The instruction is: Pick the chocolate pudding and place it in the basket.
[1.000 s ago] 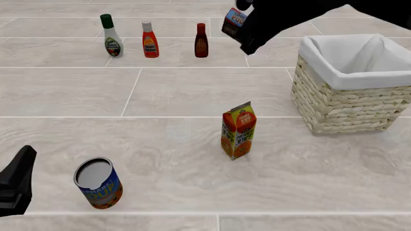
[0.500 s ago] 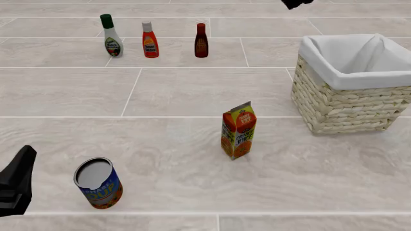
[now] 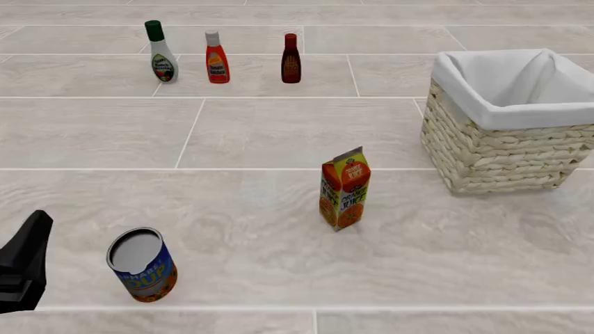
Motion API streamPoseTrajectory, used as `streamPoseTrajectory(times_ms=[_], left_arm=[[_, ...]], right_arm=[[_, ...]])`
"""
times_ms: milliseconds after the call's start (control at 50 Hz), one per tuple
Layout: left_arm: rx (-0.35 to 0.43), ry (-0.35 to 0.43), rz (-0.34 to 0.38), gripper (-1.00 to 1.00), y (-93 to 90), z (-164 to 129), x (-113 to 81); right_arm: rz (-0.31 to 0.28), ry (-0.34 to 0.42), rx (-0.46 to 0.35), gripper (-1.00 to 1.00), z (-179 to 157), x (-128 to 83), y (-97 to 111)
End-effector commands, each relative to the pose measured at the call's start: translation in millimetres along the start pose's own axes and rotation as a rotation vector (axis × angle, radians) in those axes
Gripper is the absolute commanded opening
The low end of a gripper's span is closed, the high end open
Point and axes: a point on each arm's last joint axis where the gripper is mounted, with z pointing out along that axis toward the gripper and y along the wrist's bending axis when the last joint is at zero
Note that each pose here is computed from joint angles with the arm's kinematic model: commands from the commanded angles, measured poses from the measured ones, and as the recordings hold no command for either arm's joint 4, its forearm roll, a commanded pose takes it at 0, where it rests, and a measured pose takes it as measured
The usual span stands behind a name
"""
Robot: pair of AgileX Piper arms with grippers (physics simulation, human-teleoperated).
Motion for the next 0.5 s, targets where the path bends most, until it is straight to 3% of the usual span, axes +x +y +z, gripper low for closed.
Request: streamPoseTrajectory(times_ms=[20,500], left_arm=[[0.000,-0.001,0.001,1.00,0.0,0,0.0],[0.000,-0.001,0.001,1.00,0.0,0,0.0]], right_arm=[[0.070,0.012,0.078,-1.00,-12,1,-26],[0.125,0.107,0.181,-1.00,-12,25,-61]])
